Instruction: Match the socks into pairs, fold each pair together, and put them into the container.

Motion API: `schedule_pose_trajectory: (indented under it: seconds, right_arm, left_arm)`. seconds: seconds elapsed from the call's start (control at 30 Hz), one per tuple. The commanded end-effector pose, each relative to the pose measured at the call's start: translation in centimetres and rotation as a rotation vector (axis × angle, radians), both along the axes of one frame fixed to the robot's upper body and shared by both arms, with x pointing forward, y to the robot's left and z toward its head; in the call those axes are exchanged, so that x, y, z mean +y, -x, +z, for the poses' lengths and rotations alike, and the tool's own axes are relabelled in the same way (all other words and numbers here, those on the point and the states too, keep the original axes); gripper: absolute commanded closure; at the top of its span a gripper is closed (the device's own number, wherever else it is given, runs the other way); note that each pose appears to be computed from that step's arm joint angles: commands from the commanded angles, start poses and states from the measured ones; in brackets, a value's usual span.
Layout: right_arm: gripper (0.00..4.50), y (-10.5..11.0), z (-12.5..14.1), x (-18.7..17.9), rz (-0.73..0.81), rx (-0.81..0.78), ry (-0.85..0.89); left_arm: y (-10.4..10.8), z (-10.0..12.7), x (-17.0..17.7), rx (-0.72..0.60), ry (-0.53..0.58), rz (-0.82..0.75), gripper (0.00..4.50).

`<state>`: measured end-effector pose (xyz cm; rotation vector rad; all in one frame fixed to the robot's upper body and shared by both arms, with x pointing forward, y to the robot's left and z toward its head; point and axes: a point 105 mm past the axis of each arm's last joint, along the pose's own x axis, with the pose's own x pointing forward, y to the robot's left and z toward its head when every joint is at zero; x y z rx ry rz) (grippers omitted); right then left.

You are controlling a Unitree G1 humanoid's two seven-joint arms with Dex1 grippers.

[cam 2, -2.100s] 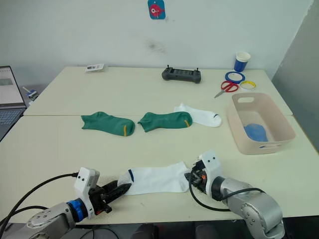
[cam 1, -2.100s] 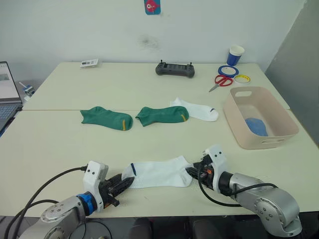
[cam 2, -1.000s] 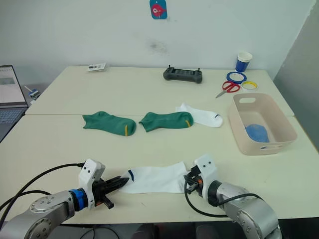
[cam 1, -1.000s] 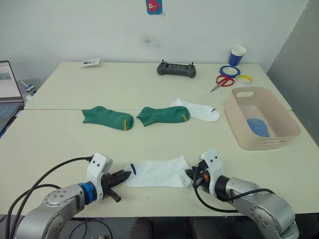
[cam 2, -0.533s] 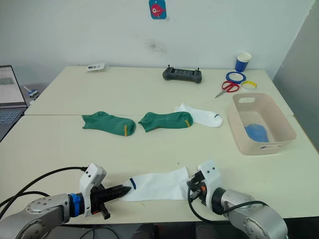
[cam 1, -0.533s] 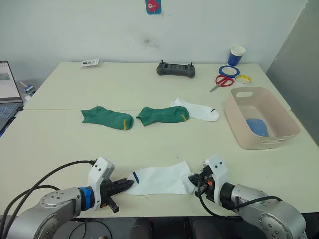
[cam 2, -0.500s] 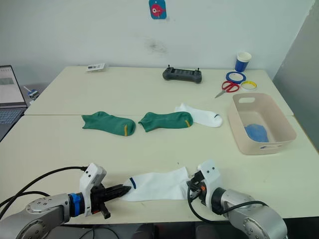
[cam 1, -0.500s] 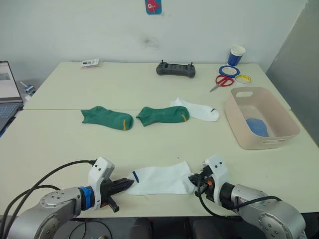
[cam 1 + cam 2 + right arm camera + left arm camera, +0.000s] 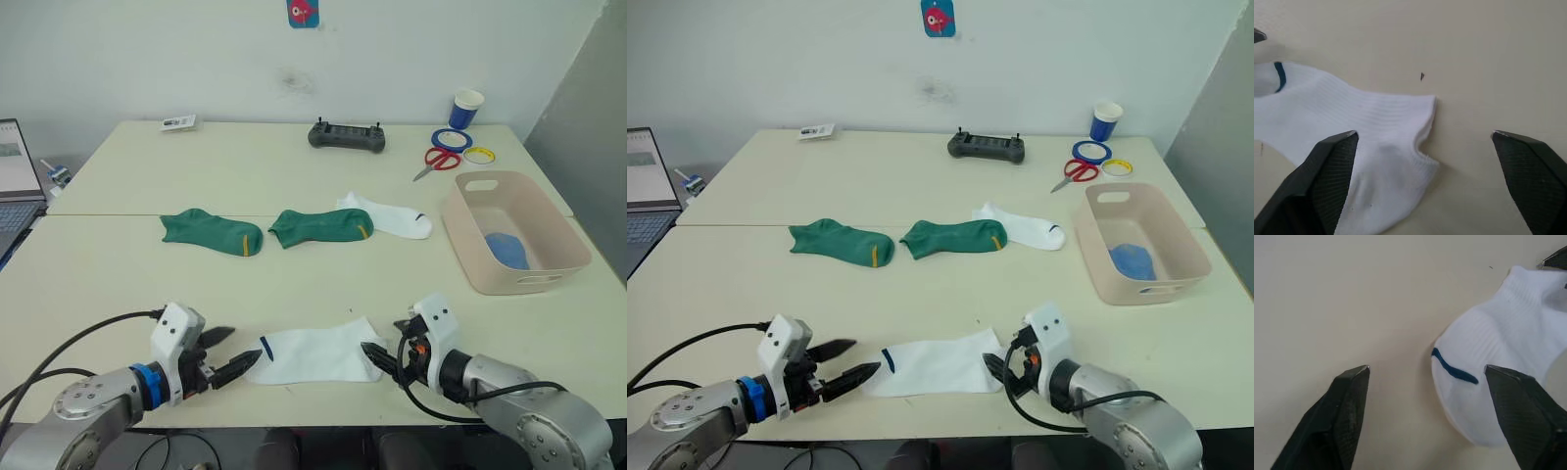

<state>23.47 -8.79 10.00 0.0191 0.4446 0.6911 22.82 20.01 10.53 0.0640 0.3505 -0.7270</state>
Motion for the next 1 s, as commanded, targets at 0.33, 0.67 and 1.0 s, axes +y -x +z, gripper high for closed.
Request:
schedule_pose_trajectory:
  seconds: [0.33,0.67,1.0]
  right_arm:
    - [0.0,-2.5,4.7,-1.8,-0.092,-0.235,-0.029]
    - [0.0,-8.5,5.4,-5.6,-0.483,-0.32,0.023]
    - [0.0,-14.5,4.2,-6.6,-0.612,-0.311,0.028]
  left_arm:
    - [-4.3,8.8,-6.2,-0.26,0.056,-0.393,0.02]
    - [-4.1,11.3,-8.4,-0.288,0.034,-0.604,0.02]
    - [-5.3,10.9,-8.4,-0.301,0.063,-0.569,0.02]
